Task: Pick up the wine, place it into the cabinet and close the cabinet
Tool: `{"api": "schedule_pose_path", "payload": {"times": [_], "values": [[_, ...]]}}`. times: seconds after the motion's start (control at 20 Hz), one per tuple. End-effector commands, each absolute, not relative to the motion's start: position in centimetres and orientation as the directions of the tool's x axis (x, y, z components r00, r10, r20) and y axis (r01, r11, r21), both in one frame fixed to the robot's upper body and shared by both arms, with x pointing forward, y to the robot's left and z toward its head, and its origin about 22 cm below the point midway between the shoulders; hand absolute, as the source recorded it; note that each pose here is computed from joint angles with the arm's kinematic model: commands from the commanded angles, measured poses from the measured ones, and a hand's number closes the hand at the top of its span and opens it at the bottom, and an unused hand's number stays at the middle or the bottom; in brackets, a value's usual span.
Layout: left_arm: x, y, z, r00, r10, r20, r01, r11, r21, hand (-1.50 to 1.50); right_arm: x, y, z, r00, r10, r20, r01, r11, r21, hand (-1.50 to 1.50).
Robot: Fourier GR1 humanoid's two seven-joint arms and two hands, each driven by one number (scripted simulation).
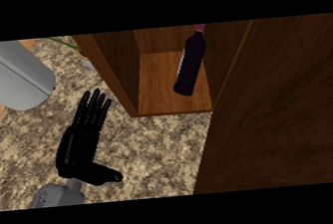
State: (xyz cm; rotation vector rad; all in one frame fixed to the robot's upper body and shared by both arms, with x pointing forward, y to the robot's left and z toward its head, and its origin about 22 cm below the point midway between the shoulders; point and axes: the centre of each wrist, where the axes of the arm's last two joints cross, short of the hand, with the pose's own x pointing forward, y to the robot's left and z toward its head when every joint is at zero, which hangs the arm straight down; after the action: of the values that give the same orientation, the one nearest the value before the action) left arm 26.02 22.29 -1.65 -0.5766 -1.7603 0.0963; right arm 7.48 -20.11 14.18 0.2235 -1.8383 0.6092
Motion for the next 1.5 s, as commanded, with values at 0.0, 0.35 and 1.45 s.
{"api": "schedule_pose_path", "payload": {"times": [0.0, 0.35, 1.45], "values": [[25.8, 26.5, -1.3, -0.208, 0.417, 0.885, 0.297, 0.889, -0.349, -1.5, 5.0, -19.6, 17.9, -0.29, -0.019, 0.957, -0.622, 0.764, -0.173, 1.5], [25.4, 30.8, 0.0, -0.232, 0.385, 0.893, 0.249, 0.911, -0.328, -1.5, 4.8, -19.0, 19.3, -0.305, -0.043, 0.951, -0.634, 0.755, -0.169, 1.5], [25.9, 36.8, 2.7, -0.244, 0.364, 0.899, 0.286, 0.913, -0.292, -1.5, 7.5, -16.7, 17.8, -0.311, -0.11, 0.944, -0.695, 0.704, -0.146, 1.5]]}}
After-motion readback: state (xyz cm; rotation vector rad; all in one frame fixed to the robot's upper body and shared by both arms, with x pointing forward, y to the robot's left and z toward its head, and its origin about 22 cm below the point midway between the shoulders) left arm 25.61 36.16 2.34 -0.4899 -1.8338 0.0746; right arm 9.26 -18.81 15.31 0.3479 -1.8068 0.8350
